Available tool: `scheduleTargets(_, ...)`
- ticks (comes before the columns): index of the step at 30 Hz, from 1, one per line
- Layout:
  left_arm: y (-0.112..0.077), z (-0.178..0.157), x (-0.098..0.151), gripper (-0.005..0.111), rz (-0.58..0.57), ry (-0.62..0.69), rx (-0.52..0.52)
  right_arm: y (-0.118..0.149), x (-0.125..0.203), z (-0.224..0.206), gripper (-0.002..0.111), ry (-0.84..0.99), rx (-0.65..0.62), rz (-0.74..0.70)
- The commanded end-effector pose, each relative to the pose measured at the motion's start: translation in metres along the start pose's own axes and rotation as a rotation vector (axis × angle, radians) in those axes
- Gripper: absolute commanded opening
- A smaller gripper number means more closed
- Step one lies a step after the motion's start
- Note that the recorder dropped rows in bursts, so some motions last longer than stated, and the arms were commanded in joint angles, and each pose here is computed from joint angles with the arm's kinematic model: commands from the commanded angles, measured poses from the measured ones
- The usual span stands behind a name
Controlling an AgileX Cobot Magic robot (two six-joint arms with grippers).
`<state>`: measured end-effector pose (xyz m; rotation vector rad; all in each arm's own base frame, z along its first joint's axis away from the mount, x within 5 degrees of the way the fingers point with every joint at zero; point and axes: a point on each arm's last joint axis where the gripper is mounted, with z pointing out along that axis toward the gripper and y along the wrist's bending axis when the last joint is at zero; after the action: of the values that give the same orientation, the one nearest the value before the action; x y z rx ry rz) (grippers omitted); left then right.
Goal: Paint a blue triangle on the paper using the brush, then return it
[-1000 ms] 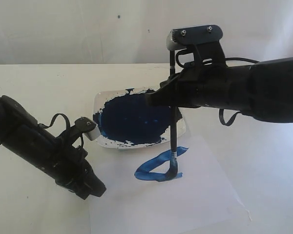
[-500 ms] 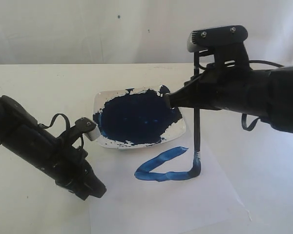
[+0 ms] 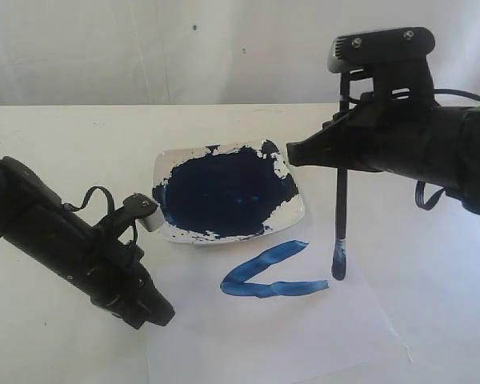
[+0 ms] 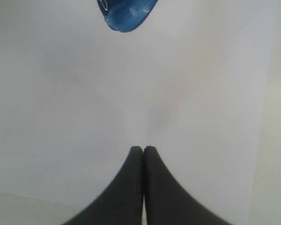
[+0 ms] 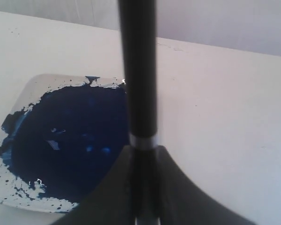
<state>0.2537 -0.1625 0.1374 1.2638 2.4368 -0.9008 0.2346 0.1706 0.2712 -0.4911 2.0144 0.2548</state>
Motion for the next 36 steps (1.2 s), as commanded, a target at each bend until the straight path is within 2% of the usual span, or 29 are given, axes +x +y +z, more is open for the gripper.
scheduleTargets(1, -0.002, -0.001, 0.001, 0.000, -0.010, -0.006, 0.019, 0.005, -0.011, -0.002, 0.000, -0.043, -0.045, -0.044)
scheduleTargets(8, -0.002, -0.001, 0.001, 0.000, -0.010, -0.006, 0.019, 0.010, -0.022, 0.016, 0.000, -0.045, -0.055, -0.047)
scheduleTargets(16, -0.002, -0.001, 0.001, 0.000, -0.010, -0.006, 0.019, 0.008, -0.028, 0.040, 0.000, -0.037, 0.039, 0.026)
scheduleTargets(23, -0.002, -0.001, 0.001, 0.000, -0.010, -0.006, 0.019, 0.005, -0.030, 0.048, 0.000, -0.079, 0.083, 0.105)
scheduleTargets(36, -0.002, -0.001, 0.001, 0.000, -0.010, -0.006, 0.019, 0.005, -0.027, 0.053, 0.000, -0.082, 0.095, 0.132)
